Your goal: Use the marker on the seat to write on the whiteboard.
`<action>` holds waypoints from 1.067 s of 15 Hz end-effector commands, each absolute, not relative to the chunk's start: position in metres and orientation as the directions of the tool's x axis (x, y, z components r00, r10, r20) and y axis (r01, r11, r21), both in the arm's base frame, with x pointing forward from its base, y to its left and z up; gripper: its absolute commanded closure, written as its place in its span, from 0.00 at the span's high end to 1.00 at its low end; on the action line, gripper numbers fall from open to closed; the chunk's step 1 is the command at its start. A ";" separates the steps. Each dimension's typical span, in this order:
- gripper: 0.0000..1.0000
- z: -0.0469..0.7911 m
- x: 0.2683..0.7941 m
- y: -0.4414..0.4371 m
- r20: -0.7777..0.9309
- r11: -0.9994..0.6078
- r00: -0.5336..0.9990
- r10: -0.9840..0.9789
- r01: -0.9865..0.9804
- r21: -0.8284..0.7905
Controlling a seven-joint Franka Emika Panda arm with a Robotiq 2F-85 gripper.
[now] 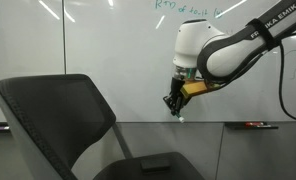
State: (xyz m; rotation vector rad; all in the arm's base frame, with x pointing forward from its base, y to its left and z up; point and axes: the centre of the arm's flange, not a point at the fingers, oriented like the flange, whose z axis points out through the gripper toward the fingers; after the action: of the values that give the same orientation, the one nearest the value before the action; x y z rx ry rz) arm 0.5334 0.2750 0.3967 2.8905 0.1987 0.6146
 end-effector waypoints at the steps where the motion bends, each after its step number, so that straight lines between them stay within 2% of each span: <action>1: 0.05 0.429 0.551 0.268 0.515 -0.965 0.833 0.204 0.084 0.247; 16: 0.05 0.430 0.606 0.248 0.611 -0.929 0.726 0.315 0.104 0.355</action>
State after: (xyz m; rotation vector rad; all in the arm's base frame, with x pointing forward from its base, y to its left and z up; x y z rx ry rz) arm 0.5894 0.2446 0.4273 2.6519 0.3018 0.9476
